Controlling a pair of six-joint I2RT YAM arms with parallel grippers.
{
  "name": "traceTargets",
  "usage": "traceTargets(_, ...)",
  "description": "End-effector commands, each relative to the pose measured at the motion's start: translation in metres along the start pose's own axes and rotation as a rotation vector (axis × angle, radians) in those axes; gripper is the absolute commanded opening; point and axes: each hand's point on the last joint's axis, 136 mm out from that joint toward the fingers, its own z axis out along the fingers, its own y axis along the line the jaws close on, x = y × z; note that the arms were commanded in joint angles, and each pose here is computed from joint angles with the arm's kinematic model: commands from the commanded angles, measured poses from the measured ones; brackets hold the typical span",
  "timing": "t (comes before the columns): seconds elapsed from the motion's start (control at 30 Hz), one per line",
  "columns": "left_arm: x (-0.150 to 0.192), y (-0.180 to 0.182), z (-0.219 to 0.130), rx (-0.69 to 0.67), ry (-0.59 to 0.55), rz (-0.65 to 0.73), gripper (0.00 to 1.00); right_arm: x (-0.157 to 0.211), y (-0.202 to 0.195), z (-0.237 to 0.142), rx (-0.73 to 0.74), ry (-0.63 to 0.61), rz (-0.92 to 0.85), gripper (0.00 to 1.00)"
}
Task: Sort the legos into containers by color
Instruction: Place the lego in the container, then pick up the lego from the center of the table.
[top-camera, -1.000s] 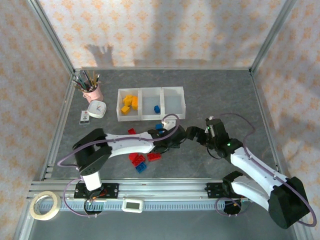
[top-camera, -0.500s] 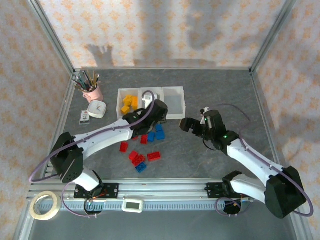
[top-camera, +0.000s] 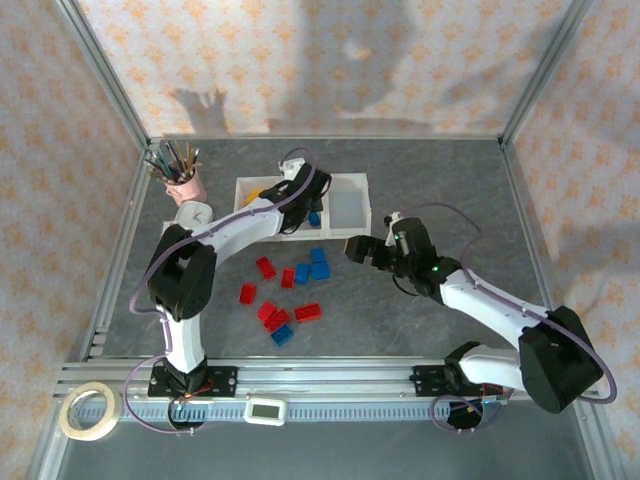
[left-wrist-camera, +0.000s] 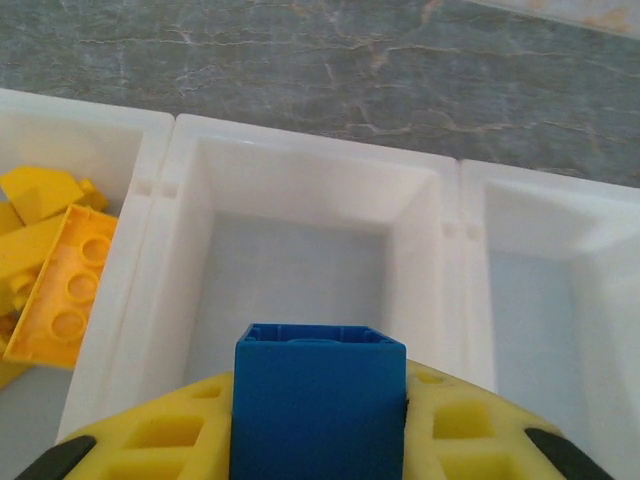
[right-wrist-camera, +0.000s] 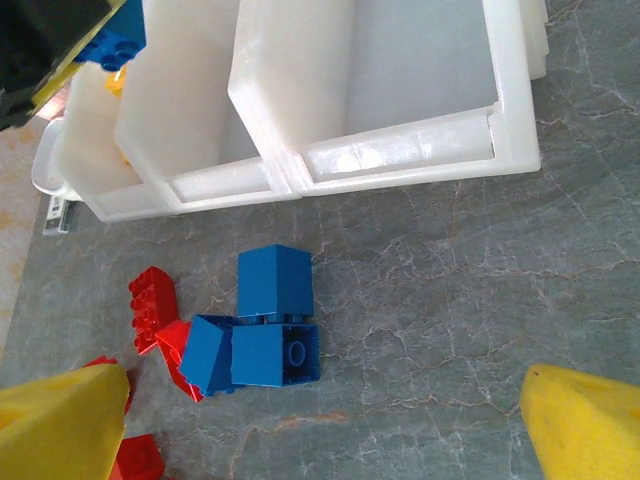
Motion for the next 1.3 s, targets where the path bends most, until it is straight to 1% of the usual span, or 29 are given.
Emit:
traceTargets(0.0, -0.006, 0.009, 0.019, -0.052, 0.003, 0.048, 0.26, -0.017, 0.010, -0.002, -0.012, -0.054, -0.027, 1.00)
traceTargets(0.1, 0.000, 0.007, 0.032, -0.065, 0.037, 0.069, 0.35, -0.020, 0.011, -0.005, -0.006, -0.062, -0.028, 1.00)
traceTargets(0.17, -0.002, 0.002, 0.035, -0.053, 0.044, 0.100, 0.47, -0.023, 0.013, -0.008, -0.008, -0.072, -0.034, 1.00)
traceTargets(0.2, -0.005, 0.001, 0.033, -0.053, 0.041, 0.112, 0.50, -0.023, 0.013, -0.009, -0.006, -0.072, -0.035, 1.00)
traceTargets(0.3, -0.019, 0.007, 0.021, -0.086, 0.017, 0.113, 0.52, -0.023, 0.012, -0.009, 0.001, -0.065, -0.040, 1.00)
traceTargets(0.37, -0.020, 0.002, 0.010, -0.033, 0.027, 0.104, 0.53, -0.026, 0.017, -0.017, -0.010, -0.086, -0.046, 1.00)
traceTargets(0.43, -0.013, -0.009, -0.003, 0.060, 0.060, 0.101, 0.54, -0.026, 0.018, -0.022, -0.014, -0.092, -0.049, 1.00)
traceTargets(0.47, -0.014, -0.011, -0.014, 0.091, 0.056, 0.095, 0.54, -0.025, 0.019, -0.025, -0.019, -0.096, -0.053, 1.00)
traceTargets(0.57, -0.006, -0.007, -0.041, 0.098, 0.037, 0.112, 0.55, -0.021, 0.012, -0.032, 0.007, -0.100, -0.054, 1.00)
traceTargets(0.7, 0.020, -0.001, -0.067, 0.109, 0.052, 0.124, 0.55, -0.008, 0.001, -0.033, 0.045, -0.054, -0.050, 1.00)
traceTargets(0.83, 0.058, -0.005, -0.090, 0.158, 0.085, 0.139, 0.56, 0.012, -0.009, -0.030, 0.049, -0.006, -0.032, 1.00)
traceTargets(0.97, 0.094, -0.006, -0.103, 0.167, 0.138, 0.100, 0.58, 0.029, -0.021, -0.024, 0.047, 0.022, -0.014, 1.00)
traceTargets(1.13, 0.131, -0.017, -0.107, 0.201, 0.186, 0.084, 0.59, 0.044, -0.038, -0.017, 0.082, 0.048, -0.002, 1.00)
traceTargets(1.27, 0.151, -0.019, -0.101, 0.167, 0.211, 0.096, 0.59, 0.048, -0.050, -0.014, 0.127, 0.047, 0.006, 1.00)
